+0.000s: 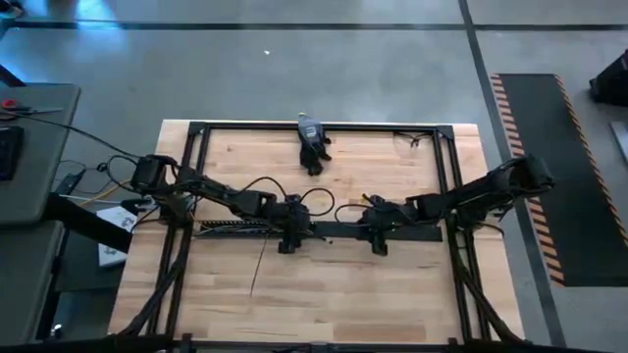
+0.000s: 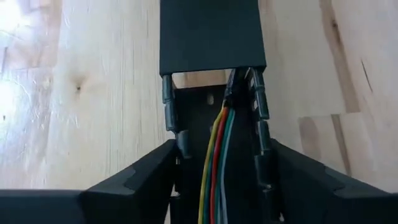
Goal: Ziptie cables
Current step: Close the black cable duct
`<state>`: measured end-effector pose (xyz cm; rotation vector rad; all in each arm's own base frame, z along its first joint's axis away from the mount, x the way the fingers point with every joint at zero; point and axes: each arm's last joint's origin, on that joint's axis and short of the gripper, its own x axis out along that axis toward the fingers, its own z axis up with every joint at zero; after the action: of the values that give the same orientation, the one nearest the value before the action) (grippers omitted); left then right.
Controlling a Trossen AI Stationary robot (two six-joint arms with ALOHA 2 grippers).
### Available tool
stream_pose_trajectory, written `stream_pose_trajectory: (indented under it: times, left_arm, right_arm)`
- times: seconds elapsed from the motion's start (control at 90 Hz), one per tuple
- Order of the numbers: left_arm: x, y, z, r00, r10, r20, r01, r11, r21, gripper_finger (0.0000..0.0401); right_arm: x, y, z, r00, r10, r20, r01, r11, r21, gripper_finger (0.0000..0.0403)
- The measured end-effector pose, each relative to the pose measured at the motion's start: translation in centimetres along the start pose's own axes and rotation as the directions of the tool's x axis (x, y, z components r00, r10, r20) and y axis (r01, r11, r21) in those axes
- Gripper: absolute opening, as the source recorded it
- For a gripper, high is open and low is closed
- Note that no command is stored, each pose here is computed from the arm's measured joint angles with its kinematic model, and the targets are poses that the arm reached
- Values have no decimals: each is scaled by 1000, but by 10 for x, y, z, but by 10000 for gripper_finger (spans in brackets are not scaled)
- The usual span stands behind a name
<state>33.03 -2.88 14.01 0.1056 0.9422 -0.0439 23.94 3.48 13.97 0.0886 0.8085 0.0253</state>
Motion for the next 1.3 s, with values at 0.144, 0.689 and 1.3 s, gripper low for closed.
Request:
stream_pose_trajectory:
  times: [0.144, 0.689, 1.3]
  left_arm:
    - [0, 0, 1, 1000, 2, 14, -2, 1000, 0, 190]
    - [-3, 2, 3, 999, 24, 31, -24, 1000, 1, 221]
    - [-5, 3, 6, 998, 11, 55, -9, 999, -32, 287]
  right_arm:
    - [0, 0, -1, 1000, 2, -6, -2, 1000, 0, 208]
    - [0, 0, -1, 1000, -4, -14, 3, 1000, -23, 206]
    - [0, 0, -2, 1000, 7, -28, -7, 1000, -21, 206]
